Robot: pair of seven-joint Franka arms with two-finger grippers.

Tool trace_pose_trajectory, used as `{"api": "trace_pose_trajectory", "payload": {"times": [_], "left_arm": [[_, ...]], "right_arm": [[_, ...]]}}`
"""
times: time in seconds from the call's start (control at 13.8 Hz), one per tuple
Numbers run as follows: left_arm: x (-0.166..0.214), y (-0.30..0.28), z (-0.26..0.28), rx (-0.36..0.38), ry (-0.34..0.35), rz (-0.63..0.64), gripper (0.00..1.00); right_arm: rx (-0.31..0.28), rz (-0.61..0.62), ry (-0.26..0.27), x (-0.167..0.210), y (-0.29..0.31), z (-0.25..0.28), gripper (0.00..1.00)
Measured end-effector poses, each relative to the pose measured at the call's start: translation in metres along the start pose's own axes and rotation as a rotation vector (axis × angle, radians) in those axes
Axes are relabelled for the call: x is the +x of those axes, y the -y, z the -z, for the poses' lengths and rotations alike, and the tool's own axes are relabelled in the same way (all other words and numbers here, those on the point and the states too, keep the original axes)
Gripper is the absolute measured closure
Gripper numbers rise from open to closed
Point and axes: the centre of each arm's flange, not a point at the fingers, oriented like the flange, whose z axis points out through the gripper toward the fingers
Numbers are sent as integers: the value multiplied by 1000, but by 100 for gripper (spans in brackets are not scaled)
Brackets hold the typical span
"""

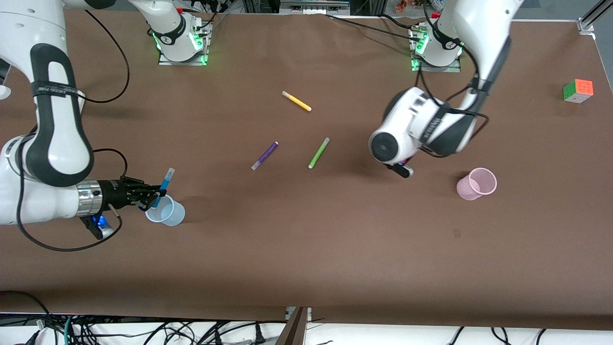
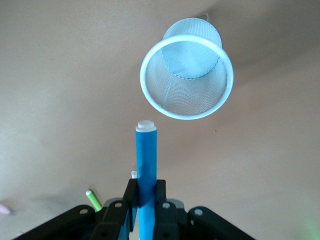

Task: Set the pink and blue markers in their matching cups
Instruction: 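Carry the blue marker to the blue cup while the left gripper carries pink, then drop the blue marker into the blue cup while the left gripper drops pink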

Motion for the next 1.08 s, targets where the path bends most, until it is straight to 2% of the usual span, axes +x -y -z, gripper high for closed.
{"api": "trace_pose_trajectory", "payload": {"times": [0.14, 0.29, 0.43, 0.87, 0.94, 1.08], "left_arm": [[-20, 43, -3, -20, 66, -62, 82], [-33, 73, -5, 82, 146, -140, 82], [-36, 82, 0, 182, 197, -230, 82], [-38, 130, 2, 392, 390, -405, 82], [-37, 142, -3, 404, 404, -407, 82], [-39, 171, -17, 399, 378, -399, 82]], "right_arm": [[42, -7, 43, 14, -11, -9, 83], [87, -14, 86, 28, -24, -19, 83], [114, -32, 120, 38, -34, -26, 83], [205, -38, 189, 73, -74, -44, 83], [211, -39, 194, 77, -79, -47, 83], [213, -37, 197, 78, -80, -47, 80]]}}
